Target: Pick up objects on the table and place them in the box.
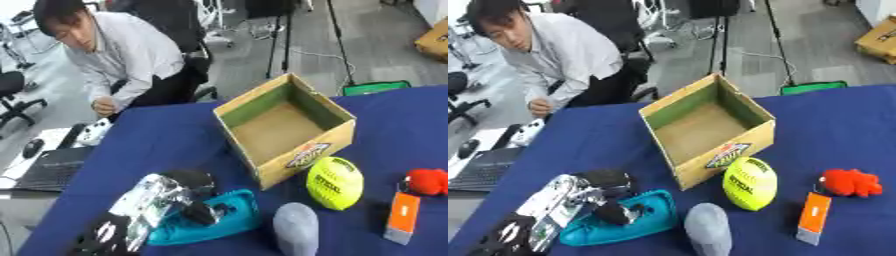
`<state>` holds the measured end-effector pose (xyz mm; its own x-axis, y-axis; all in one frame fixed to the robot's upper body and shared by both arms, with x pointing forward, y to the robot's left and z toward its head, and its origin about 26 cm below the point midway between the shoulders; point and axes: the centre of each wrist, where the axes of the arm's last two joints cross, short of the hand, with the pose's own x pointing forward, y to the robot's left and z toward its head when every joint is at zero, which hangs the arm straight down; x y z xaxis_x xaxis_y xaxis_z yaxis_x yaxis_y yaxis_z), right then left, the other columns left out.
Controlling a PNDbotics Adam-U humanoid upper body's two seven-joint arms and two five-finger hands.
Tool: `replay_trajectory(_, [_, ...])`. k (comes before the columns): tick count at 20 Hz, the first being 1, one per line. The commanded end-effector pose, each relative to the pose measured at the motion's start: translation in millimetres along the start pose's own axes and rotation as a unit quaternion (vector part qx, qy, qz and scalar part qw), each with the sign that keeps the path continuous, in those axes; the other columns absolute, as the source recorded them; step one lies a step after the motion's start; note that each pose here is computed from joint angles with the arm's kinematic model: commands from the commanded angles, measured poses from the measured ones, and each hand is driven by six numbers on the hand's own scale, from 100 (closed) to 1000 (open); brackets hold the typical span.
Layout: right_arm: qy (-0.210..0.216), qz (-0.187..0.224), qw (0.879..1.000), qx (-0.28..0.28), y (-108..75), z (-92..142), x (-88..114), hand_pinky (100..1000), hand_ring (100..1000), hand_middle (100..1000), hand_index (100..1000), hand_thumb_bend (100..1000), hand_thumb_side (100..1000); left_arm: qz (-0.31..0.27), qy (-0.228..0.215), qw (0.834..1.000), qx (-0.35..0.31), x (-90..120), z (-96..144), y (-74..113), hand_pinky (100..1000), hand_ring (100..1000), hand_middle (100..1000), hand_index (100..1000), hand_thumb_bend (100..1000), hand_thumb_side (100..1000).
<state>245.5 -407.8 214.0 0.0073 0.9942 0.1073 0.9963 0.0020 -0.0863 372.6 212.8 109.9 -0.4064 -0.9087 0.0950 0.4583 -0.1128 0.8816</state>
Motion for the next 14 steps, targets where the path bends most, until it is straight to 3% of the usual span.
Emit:
replay_trajectory(1, [-0.016,-0.001,1.000,-0.011,-2.1,-12.3,0.6,855,835,800,791,100,823,-0.008,0.012,1.000,0.011,-5.2,4.8,6.8,870,810,712,582,100,600])
replay_trajectory(7, [-0.016,0.000,1.000,-0.012,-2.2,-12.4,0.5,856,836,800,791,100,823,-0.010,0.015,1.000,0.008,-5.4,5.3,5.7,816,760,657,559,100,572])
replay_trajectory(14, [-0.016,0.000,1.000,-0.013,-2.4,-13.0,0.2,859,836,800,791,100,820,-0.010,0.021,1.000,0.012,-4.9,5.8,5.7,783,710,606,512,100,419])
